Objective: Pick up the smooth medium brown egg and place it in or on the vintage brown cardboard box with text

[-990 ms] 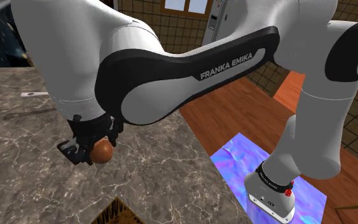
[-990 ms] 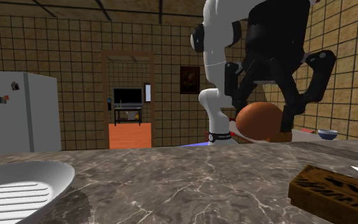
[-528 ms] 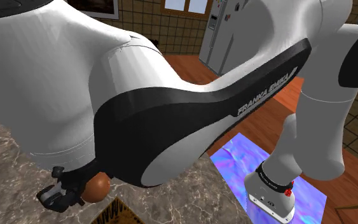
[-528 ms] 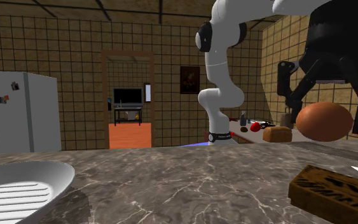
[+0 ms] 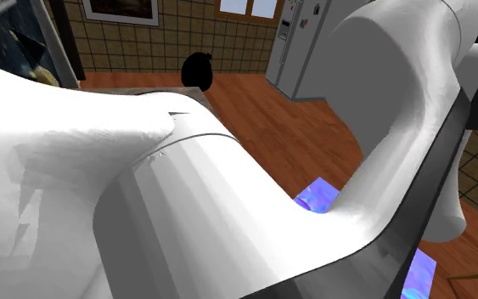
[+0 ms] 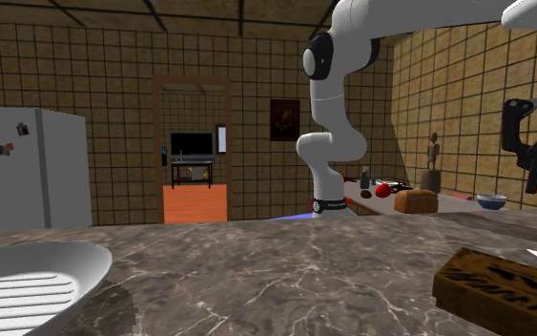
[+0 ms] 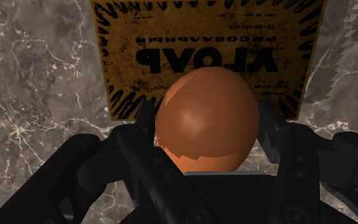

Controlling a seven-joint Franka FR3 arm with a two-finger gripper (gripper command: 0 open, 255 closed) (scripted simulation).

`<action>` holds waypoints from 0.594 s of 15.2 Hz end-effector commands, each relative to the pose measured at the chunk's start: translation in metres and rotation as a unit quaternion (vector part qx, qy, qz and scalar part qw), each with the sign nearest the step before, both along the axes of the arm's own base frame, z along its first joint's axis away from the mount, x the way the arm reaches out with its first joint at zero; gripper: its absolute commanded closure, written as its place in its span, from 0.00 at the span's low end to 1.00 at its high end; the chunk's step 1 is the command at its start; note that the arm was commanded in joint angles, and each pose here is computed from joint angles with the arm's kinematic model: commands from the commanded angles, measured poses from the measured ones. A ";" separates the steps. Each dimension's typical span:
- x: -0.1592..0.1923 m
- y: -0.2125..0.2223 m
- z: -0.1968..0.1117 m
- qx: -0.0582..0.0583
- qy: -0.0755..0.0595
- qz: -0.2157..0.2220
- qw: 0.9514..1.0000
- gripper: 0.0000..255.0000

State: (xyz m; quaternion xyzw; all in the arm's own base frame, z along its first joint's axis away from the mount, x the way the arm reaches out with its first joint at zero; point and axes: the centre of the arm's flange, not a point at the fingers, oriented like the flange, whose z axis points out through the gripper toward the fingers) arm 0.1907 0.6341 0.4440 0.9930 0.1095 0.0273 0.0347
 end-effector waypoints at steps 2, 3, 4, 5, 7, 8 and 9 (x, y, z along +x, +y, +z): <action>-0.004 0.002 -0.014 0.000 0.000 -0.001 1.000 1.00; -0.004 0.002 -0.019 0.000 0.000 -0.001 1.000 1.00; -0.004 0.002 -0.024 0.000 0.000 -0.001 1.000 1.00; -0.004 0.002 -0.030 0.000 0.000 -0.001 1.000 1.00; -0.004 0.002 -0.040 0.000 0.000 -0.001 1.000 1.00; -0.004 0.002 -0.046 0.000 0.000 -0.001 1.000 1.00; -0.004 0.002 -0.051 0.000 0.000 -0.001 1.000 1.00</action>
